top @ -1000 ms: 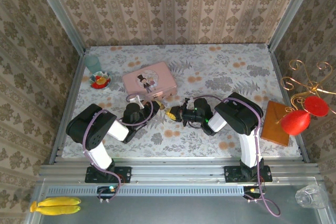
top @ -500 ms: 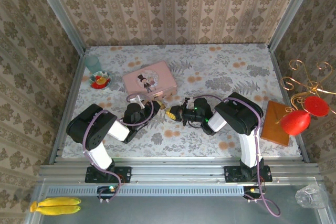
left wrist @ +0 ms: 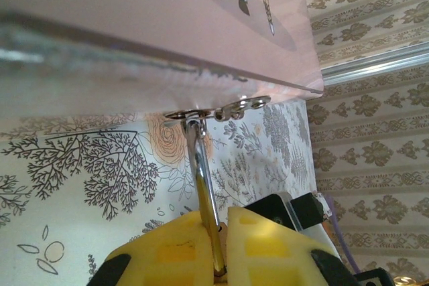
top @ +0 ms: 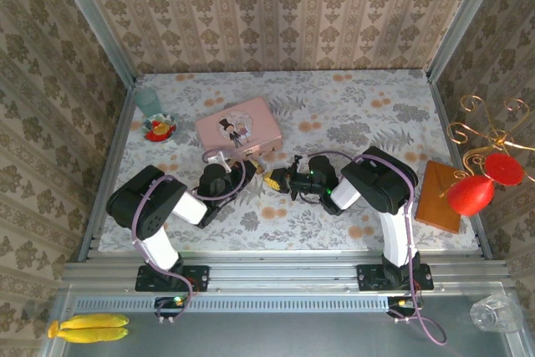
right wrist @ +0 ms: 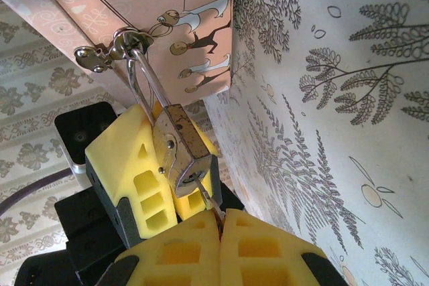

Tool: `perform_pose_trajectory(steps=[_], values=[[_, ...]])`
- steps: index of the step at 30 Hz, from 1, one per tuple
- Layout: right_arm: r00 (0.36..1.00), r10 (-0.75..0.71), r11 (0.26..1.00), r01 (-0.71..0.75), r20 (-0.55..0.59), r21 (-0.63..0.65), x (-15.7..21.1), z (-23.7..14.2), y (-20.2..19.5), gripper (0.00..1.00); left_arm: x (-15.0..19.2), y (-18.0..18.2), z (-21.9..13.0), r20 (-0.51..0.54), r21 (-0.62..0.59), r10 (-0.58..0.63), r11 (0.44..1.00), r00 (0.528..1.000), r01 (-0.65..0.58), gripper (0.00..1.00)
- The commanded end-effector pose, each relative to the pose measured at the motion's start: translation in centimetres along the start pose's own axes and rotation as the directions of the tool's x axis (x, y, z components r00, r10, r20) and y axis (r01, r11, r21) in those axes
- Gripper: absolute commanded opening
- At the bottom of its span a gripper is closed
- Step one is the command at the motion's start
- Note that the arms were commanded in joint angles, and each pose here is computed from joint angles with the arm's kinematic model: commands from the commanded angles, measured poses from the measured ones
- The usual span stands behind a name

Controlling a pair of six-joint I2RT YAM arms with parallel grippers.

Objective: Unlock the padlock with the key

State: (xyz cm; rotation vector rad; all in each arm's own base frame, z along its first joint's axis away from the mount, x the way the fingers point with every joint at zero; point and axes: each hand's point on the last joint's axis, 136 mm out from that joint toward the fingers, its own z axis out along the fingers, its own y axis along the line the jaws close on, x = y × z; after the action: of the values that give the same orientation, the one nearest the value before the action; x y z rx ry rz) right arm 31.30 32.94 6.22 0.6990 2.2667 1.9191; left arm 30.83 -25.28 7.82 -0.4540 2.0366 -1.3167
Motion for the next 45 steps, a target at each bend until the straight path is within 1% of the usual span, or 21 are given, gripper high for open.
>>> perform_pose_trajectory(steps=[1,7,19,26,29,32,37,40,43,45], values=[[1.000,-0.011,0.999,0.011,0.013,-0.043,-0.9,0.5,1.2,0.00,1.9,-4.5,0.6,-0.085,0.161,-0.008,0.987,0.996,0.021,0.00],[1.000,-0.017,0.998,0.018,0.015,-0.062,-1.3,0.8,2.1,0.00,3.5,-4.0,1.1,-0.122,0.145,-0.008,0.989,0.992,0.026,0.00],[0.999,-0.009,0.999,0.011,0.031,-0.052,-2.0,1.1,1.8,0.00,4.5,-3.9,1.3,-0.142,0.131,-0.005,0.991,0.990,0.023,0.00],[0.998,-0.015,0.998,0.019,0.062,-0.068,-3.6,1.1,3.0,0.00,6.5,-4.2,2.0,-0.187,0.131,-0.005,0.991,0.982,0.030,0.00],[0.998,-0.032,0.997,0.036,0.063,-0.068,-3.7,1.2,3.7,0.00,6.7,-4.2,1.9,-0.186,0.129,-0.005,0.991,0.983,0.030,0.00],[0.997,-0.048,0.998,0.051,0.064,-0.044,-3.5,1.0,3.6,0.00,6.5,-4.1,1.7,-0.175,0.117,0.002,0.993,0.985,0.019,0.00],[0.995,-0.070,0.997,0.069,0.068,0.018,-3.2,0.3,2.1,0.10,5.9,-3.9,1.5,-0.160,0.087,0.023,0.996,0.987,-0.009,0.00],[0.995,-0.068,0.997,0.066,0.067,0.032,-2.9,-0.1,1.2,0.15,5.3,-3.8,1.5,-0.146,0.079,0.023,0.997,0.989,-0.011,0.00],[0.996,-0.076,0.996,0.073,0.052,0.048,-2.5,-0.4,0.3,0.27,4.7,-3.3,1.4,-0.123,0.064,0.017,0.998,0.992,-0.010,0.00],[0.996,-0.080,0.995,0.077,0.048,0.062,-2.3,-0.7,-0.4,0.31,4.5,-2.9,1.3,-0.110,0.053,0.017,0.999,0.994,-0.011,0.00]])
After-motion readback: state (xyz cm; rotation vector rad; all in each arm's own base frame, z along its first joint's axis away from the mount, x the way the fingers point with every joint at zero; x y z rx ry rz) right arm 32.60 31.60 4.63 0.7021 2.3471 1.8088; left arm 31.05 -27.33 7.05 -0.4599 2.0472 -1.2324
